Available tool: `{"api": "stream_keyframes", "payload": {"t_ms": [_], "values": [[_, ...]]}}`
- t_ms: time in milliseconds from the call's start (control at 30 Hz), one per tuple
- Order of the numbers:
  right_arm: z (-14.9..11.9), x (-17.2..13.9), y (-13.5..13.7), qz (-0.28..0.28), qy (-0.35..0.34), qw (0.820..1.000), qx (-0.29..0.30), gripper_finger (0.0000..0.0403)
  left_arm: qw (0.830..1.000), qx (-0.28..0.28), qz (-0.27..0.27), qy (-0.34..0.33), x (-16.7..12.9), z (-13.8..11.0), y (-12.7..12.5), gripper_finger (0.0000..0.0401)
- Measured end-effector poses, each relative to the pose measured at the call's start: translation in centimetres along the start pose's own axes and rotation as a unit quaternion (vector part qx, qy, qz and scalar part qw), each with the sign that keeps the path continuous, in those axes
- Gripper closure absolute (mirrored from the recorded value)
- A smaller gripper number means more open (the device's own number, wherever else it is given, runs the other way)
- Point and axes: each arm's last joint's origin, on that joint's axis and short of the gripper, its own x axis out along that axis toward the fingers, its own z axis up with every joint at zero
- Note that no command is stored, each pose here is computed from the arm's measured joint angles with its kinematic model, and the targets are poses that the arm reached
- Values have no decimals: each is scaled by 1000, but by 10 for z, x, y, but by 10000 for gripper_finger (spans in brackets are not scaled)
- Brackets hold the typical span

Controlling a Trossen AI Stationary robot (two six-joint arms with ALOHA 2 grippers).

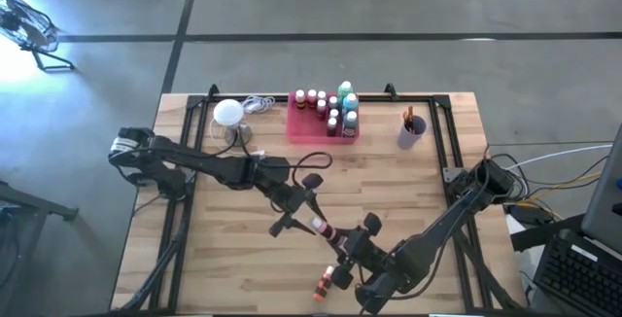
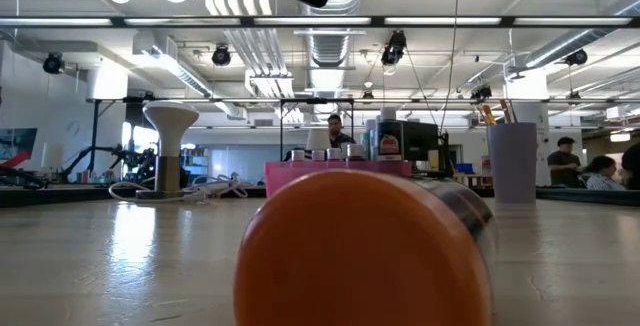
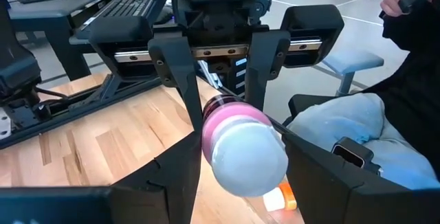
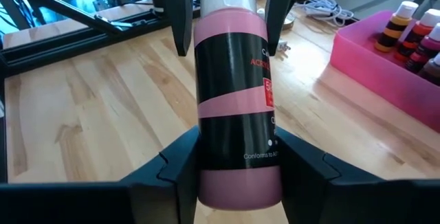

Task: Pick & Place Paint Supplies
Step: Put the light pink black paint bottle into the pink bin

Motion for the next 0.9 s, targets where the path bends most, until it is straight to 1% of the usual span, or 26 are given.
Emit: {"api": "stream_keyframes", "payload": {"t_ms": [233, 500, 667, 767, 900], "values": [[0, 0, 0, 0, 1, 1000, -1, 269, 1000, 2, 2, -2, 0, 2, 0, 197], [-1, 1, -1, -1, 2, 1000, -2, 250, 1000, 3, 3, -5, 0, 3, 1, 197], [-1, 1, -1, 0, 2, 1000, -2, 254, 1000, 6, 3, -5, 0, 3, 1, 198], [-1, 1, 0, 0, 2, 1000, -2, 265, 1000, 7, 4, -4, 0, 3, 1, 209], [-1, 1, 0, 0, 2, 1000, -3, 268, 1000, 13, 4, -4, 0, 3, 1, 245]]}}
